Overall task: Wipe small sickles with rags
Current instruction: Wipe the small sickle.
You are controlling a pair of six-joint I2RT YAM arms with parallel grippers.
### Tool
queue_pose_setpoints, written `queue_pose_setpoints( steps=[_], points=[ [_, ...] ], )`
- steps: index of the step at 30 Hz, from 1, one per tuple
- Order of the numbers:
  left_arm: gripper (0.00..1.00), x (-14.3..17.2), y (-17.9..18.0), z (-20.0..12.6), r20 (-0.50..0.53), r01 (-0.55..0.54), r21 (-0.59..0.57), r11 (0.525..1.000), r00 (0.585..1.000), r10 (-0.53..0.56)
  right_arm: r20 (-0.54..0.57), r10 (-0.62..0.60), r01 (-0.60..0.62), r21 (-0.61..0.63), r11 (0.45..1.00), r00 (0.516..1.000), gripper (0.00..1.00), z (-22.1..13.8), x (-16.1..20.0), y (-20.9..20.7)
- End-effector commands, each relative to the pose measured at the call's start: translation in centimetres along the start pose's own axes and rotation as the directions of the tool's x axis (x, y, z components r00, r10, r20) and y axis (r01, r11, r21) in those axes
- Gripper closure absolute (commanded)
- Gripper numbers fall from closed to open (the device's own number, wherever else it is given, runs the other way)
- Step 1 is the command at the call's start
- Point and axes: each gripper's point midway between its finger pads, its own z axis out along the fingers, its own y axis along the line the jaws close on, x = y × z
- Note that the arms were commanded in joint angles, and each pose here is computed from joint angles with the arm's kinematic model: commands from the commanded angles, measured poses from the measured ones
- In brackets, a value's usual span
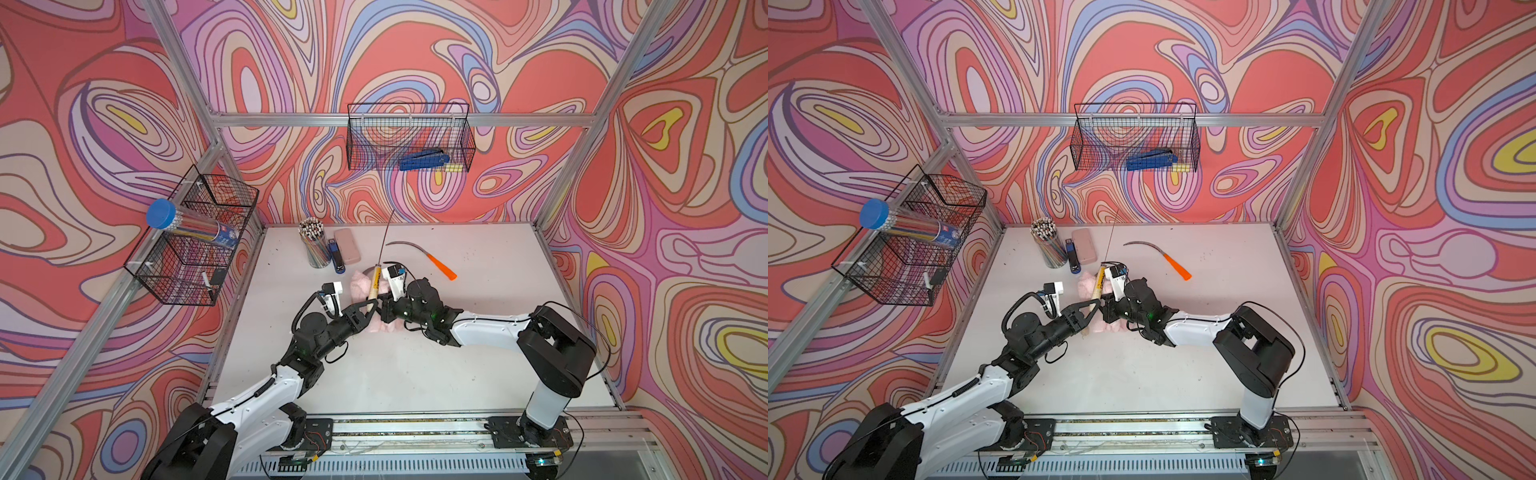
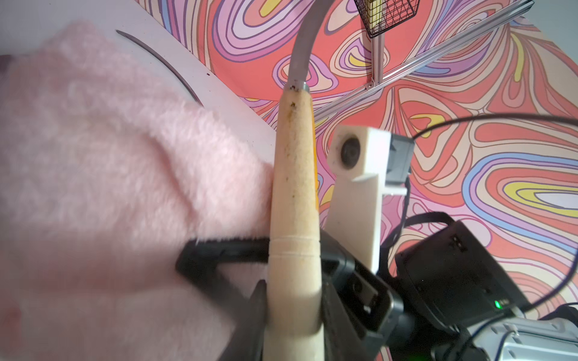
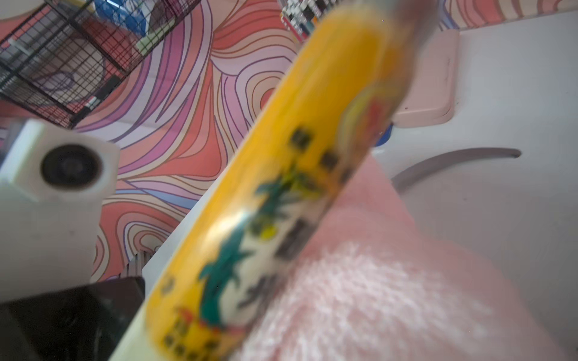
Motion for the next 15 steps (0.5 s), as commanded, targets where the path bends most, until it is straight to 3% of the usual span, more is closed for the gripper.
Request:
queue_pose_setpoints(
  steps=[1, 7, 15],
  points=[
    [1.00, -0.3, -0.7, -0.3, 0.013, -0.006, 0.025, 1.000, 1.000, 0.006, 0.092, -0.035, 0.038, -0.031, 0.999, 0.995, 1.00, -2.0, -1.5, 2.0],
    [1.00, -0.3, -0.6, -0.4, 0.012, -0.006, 0.018, 1.000, 1.000, 0.006, 0.128, -0.056, 0.055, 0.016, 0.998, 0.990, 1.00, -3.3, -2.1, 1.5],
    [1.00, -0.1, -0.6, -0.1, -0.002, 0.003, 0.024, 1.000, 1.000, -0.003, 0.170, -0.117, 0.092, 0.148, 0.985, 0.979, 1.00, -3.0, -6.1, 0.0]
  ],
)
